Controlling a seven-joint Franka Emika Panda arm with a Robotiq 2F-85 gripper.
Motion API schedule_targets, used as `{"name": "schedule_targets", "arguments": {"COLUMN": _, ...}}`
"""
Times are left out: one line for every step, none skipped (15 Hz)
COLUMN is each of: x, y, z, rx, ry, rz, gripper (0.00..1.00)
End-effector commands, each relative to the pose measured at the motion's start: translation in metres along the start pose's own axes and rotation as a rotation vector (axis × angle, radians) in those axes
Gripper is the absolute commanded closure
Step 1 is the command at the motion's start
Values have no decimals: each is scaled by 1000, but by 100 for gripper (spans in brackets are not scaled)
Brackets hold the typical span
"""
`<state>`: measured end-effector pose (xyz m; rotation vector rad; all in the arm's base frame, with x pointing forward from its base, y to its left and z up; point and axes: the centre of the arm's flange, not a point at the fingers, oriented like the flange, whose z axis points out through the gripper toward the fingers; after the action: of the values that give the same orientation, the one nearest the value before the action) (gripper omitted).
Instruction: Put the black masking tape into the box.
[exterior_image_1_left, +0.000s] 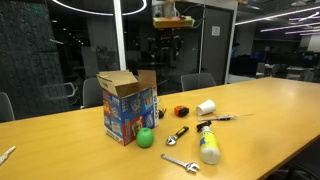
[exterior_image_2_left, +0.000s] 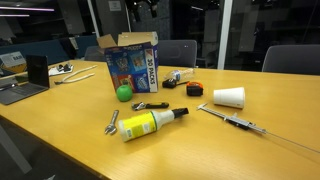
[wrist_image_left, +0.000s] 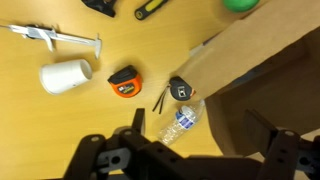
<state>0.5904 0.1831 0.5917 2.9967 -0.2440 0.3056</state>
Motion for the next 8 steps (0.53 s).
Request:
{"name": "schedule_targets", "arguments": {"x": -54, "y": 63, "z": -19, "rx": -50, "ry": -23, "rz": 71, "gripper": 0}}
{"name": "schedule_targets", "arguments": {"x": -69, "y": 77, "z": -17, "rx": -49, "ry": -41, "rz": 92, "gripper": 0}}
{"name": "schedule_targets", "arguments": {"x": -85, "y": 89, "z": -13, "rx": -36, "ry": -58, "rz": 120, "gripper": 0}}
{"name": "schedule_targets", "arguments": {"x": -98, "y": 99, "z": -11, "rx": -15, "ry": -73, "rz": 147, "gripper": 0}}
{"name": "schedule_targets", "arguments": {"x": -113, "y": 108, "z": -7, "rx": 44, "ry": -90, "rz": 182, "gripper": 0}}
{"name": "schedule_targets", "arguments": {"x": -128, "y": 113, "z": -3, "rx": 60, "ry": -114, "rz": 201, "gripper": 0}}
{"name": "schedule_targets", "arguments": {"x": -143, "y": 115, "z": 3, "rx": 84, "ry": -145, "rz": 212, "gripper": 0}}
{"name": "schedule_targets", "arguments": {"x": -159, "y": 116, "z": 9, "rx": 89, "ry": -172, "rz": 226, "gripper": 0}}
